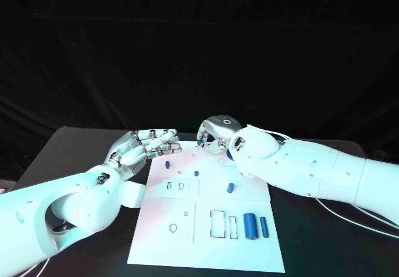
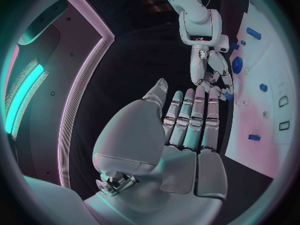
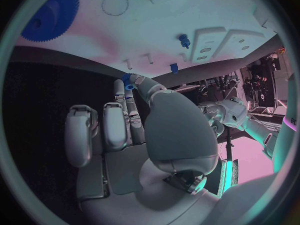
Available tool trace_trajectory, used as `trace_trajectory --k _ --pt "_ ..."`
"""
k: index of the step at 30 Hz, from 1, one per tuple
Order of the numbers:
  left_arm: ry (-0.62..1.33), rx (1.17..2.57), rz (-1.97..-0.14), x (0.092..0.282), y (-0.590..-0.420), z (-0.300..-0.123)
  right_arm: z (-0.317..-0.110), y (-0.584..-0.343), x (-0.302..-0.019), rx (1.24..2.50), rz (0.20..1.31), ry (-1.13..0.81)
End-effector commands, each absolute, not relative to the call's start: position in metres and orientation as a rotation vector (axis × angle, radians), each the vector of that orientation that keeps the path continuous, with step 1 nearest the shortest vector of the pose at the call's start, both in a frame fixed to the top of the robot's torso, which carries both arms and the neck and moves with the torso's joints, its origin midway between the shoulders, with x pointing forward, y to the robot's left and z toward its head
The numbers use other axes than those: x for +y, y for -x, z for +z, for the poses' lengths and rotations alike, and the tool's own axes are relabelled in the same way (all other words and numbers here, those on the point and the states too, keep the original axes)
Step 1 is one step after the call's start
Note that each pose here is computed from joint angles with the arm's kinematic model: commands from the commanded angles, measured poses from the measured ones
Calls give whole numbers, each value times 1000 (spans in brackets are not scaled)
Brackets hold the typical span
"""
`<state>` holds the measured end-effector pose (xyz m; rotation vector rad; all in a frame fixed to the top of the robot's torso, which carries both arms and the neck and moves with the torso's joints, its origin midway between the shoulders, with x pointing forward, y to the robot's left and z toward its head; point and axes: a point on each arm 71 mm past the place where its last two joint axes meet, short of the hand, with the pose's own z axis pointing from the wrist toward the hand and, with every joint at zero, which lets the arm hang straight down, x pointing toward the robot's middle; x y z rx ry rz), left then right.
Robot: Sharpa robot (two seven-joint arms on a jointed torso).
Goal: Assemble the parts on the task board
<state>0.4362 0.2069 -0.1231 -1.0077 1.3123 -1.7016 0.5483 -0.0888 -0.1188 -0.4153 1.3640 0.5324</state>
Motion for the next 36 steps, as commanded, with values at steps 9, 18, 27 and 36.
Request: trace_trajectory --k 9,18,27,36 --pt "992 1312 -1731 204 -435 -118 -127 -553 -85 1396 516 421" --pt "988 1310 -1732 204 -436 -117 -133 -554 -81 1420 510 425" --pt "986 1310 -1733 204 -436 -115 -136 -557 -80 1429 497 420" --pt "985 1315 -1736 203 -436 -115 -138 -561 -76 1434 486 419"
